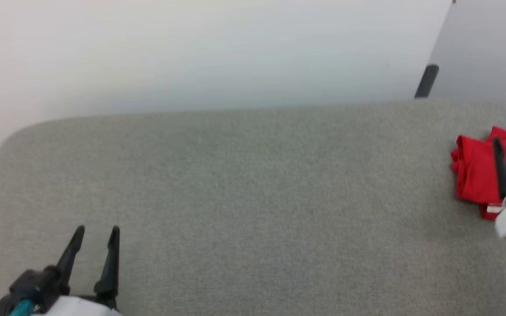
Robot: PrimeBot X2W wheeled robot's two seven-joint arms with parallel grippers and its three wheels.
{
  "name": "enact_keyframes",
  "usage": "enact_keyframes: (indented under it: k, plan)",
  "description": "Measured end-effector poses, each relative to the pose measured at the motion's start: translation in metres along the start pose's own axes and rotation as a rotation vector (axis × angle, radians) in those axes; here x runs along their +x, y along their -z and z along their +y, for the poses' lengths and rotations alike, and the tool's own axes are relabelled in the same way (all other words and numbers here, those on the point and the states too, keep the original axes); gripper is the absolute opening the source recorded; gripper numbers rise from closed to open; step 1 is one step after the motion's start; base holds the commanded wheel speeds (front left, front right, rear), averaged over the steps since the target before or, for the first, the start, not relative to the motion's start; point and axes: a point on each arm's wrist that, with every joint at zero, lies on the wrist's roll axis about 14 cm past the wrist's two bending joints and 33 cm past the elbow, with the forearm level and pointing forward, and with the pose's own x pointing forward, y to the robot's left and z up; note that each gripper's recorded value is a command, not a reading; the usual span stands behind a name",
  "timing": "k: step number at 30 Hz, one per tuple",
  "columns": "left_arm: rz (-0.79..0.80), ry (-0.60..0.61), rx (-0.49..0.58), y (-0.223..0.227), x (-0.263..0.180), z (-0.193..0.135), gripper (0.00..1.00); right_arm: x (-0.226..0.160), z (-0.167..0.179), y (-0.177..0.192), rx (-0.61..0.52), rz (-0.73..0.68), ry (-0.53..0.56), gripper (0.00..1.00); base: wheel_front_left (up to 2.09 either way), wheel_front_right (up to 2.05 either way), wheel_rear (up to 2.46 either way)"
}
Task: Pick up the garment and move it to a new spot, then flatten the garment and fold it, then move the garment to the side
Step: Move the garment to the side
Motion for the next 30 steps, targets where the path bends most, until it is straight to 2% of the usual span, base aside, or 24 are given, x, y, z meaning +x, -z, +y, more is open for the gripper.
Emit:
enact_keyframes:
  k: [8,19,30]
  plan:
    - [-0.022,-0.088,0.022,-0.010,-0.036,0.025,1.00,-0.032,0.040,-0.013,0.071,-0.088,-0.030,1.00,0.00,0.00,0.00]
    - [-0.036,-0.153,0.031,-0.015,-0.060,0.042,1.00,-0.072,0.082,0.006,0.161,-0.060,-0.054,1.00,0.00,0.00,0.00]
    - [-0.032,-0.169,0.034,-0.015,-0.072,0.047,1.00,-0.096,0.108,0.024,0.188,-0.006,-0.087,1.00,0.00,0.00,0.00]
